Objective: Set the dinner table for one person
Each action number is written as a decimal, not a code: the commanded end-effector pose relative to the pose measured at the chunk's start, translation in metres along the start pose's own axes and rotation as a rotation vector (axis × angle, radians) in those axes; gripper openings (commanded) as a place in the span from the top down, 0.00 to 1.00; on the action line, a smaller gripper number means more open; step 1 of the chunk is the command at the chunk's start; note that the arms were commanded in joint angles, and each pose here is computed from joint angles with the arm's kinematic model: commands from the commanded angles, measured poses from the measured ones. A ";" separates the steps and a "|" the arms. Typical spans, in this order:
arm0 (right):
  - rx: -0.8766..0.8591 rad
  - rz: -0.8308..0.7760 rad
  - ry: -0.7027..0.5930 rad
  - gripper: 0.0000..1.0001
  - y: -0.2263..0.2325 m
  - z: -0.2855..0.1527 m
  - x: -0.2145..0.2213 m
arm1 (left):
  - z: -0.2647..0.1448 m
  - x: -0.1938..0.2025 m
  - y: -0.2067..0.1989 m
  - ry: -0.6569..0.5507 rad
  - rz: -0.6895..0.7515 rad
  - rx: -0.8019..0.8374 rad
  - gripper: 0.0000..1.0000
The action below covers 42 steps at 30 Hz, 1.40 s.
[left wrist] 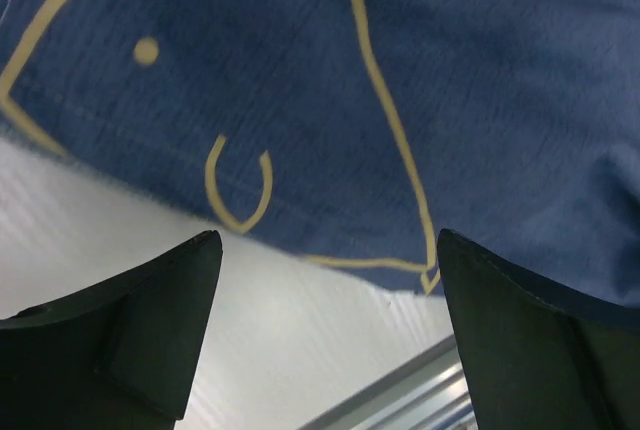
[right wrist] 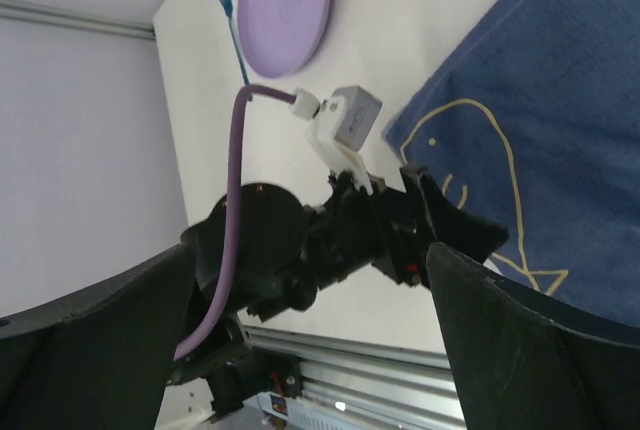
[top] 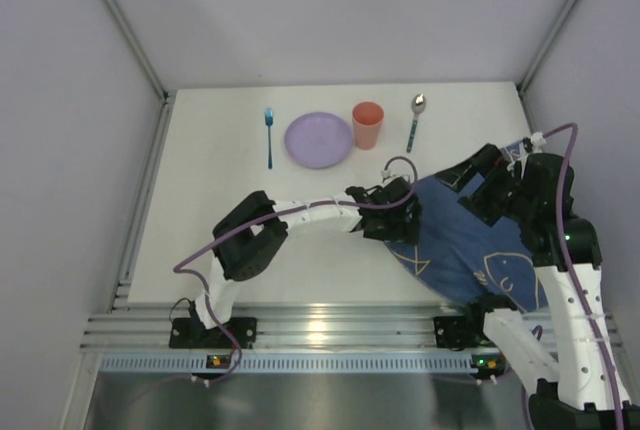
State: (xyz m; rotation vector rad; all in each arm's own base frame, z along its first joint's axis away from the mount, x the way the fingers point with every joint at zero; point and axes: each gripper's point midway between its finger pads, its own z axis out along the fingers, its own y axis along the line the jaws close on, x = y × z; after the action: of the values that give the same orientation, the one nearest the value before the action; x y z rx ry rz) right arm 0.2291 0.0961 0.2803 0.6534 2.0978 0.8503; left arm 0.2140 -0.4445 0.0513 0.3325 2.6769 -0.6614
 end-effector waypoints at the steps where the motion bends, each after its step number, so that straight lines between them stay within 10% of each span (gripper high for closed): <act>1: 0.071 -0.023 0.026 0.00 -0.012 -0.022 0.011 | 0.014 -0.023 -0.023 -0.051 -0.031 0.023 0.07; 10: 0.116 -0.051 0.067 0.00 -0.028 -0.023 0.023 | 0.058 0.000 0.011 0.044 -0.030 -0.181 0.27; 16: 0.137 -0.041 0.100 0.00 -0.038 -0.012 0.028 | 0.072 0.022 0.060 0.134 0.069 -0.384 0.98; 33: 0.108 0.004 0.092 0.00 -0.038 0.004 0.027 | -0.086 -0.043 0.228 0.051 0.311 -0.761 1.00; 35: 0.107 0.018 0.100 0.00 -0.040 0.007 0.029 | -0.105 -0.048 0.241 0.059 0.340 -0.824 0.77; 37: 0.097 0.023 0.096 0.00 -0.039 0.009 0.029 | -0.123 -0.055 0.248 0.031 0.349 -0.899 0.16; 38: 0.094 0.020 0.093 0.00 -0.038 0.010 0.028 | -0.131 -0.056 0.245 0.034 0.347 -0.900 0.02; 42: 0.100 0.020 0.089 0.00 -0.041 0.010 0.029 | -0.150 -0.055 0.209 -0.042 0.229 -0.742 0.02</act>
State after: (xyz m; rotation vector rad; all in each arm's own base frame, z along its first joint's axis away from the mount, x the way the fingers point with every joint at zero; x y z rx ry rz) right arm 0.2045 0.0930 0.2194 0.7192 2.2989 0.7777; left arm 0.2962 -0.1913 0.0643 0.4542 2.6113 0.5145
